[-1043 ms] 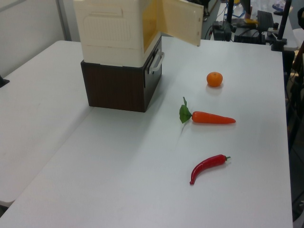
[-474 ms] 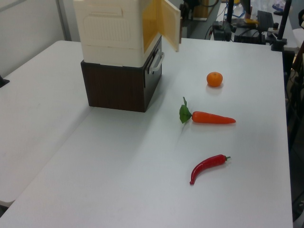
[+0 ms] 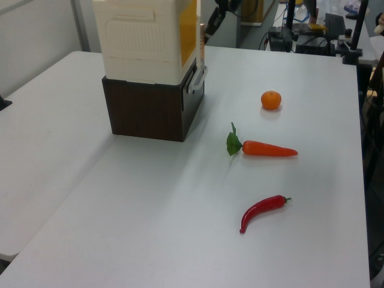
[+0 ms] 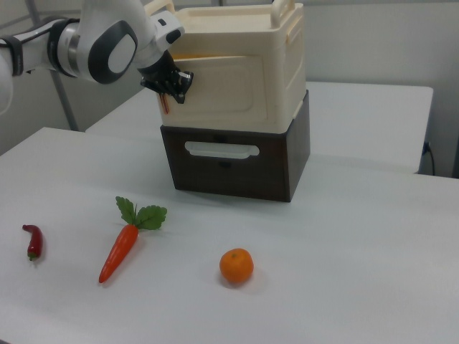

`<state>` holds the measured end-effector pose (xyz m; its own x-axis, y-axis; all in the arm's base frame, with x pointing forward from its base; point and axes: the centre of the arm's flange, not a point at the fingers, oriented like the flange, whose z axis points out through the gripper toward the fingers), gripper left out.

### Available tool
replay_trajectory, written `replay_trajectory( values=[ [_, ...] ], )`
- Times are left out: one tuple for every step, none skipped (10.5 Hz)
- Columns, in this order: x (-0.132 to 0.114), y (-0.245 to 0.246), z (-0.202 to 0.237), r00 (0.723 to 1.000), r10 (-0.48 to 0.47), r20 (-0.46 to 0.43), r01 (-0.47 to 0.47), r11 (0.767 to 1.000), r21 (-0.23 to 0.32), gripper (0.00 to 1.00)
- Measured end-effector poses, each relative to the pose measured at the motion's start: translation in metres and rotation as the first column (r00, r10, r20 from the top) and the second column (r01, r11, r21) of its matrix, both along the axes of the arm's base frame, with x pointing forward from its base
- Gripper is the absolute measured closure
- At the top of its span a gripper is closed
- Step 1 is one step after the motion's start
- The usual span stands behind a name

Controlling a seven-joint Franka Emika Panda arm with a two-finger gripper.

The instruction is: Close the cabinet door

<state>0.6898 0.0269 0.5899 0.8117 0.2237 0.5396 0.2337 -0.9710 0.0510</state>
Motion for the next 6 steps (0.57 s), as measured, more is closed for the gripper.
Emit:
replay_trajectory(
  values=[
    [0.006, 0.004, -0.004, 0.999, -0.030, 0.037, 0.029, 0.999, 0.021, 0.99],
    [0.012, 0.009, -0.009, 0.996, -0.056, 0.070, 0.053, 0.998, 0.043, 0.99],
    [0.018, 0.016, -0.016, 0.992, -0.084, 0.093, 0.077, 0.995, 0.067, 0.99],
    [0.022, 0.020, -0.020, 0.988, -0.106, 0.110, 0.097, 0.992, 0.086, 0.99],
    [0.021, 0.021, -0.020, 0.987, -0.116, 0.110, 0.106, 0.990, 0.095, 0.99],
    [0.021, 0.021, -0.020, 0.987, -0.121, 0.109, 0.110, 0.989, 0.099, 0.99]
  ],
)
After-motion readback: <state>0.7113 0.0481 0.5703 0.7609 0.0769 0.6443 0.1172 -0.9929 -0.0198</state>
